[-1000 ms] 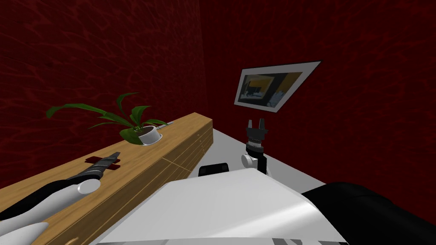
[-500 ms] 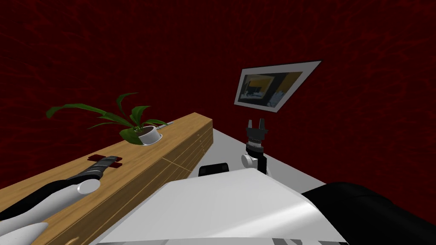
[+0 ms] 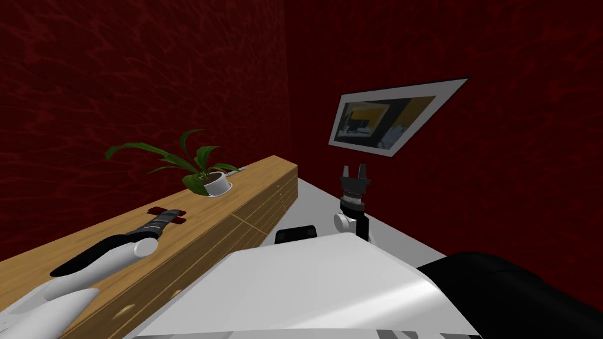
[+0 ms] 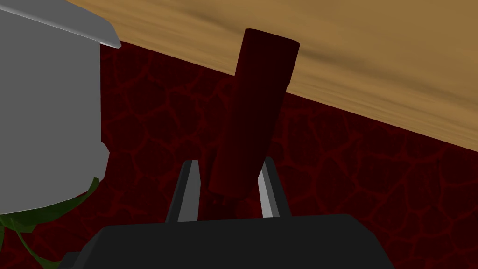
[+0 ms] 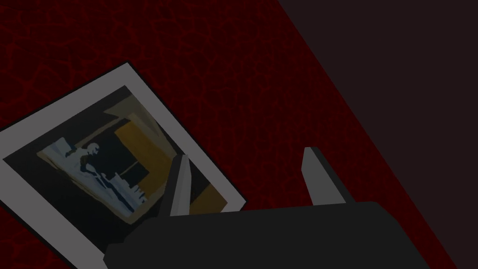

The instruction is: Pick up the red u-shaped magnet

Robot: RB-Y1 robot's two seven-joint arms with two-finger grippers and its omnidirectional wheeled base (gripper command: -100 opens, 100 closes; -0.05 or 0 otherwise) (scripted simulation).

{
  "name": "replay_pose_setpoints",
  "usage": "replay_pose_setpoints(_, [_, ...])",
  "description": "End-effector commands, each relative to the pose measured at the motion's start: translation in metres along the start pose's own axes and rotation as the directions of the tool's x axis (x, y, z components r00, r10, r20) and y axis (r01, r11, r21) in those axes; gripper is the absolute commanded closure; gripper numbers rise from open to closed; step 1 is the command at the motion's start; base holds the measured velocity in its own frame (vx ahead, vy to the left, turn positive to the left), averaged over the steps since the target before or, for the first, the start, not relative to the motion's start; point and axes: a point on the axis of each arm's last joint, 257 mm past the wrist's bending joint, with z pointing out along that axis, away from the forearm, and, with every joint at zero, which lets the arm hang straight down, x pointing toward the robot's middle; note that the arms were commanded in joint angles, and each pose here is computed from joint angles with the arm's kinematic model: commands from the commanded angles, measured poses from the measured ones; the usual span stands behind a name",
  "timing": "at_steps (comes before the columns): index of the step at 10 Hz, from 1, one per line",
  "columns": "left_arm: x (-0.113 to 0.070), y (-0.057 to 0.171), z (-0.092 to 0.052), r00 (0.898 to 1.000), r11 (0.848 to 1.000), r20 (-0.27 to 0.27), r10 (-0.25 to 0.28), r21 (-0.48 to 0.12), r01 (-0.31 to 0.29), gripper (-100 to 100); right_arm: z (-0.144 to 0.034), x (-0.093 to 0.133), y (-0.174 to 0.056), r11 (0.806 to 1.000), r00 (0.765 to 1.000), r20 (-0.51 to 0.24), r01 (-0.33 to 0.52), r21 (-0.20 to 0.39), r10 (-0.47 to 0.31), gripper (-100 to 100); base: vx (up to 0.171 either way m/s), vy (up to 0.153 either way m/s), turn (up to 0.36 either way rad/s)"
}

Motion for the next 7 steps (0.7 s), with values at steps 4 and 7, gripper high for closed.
replay_pose_setpoints(4, [0.031,-0.044,0.009,0.997,0.998,-0.065,-0.035,0.054,0.039,100,0.000,0.000,0.000,1.000,1.000,0.000,0.000,0.000,0.000,0,-0.005,0.032,0.116])
replay_pose_setpoints(7, [0.051,-0.085,0.013,0.995,0.995,-0.104,0.006,0.103,0.005,100,0.000,0.000,0.000,1.000,1.000,0.000,0.000,0.000,0.000,0,0.001,0.011,0.141])
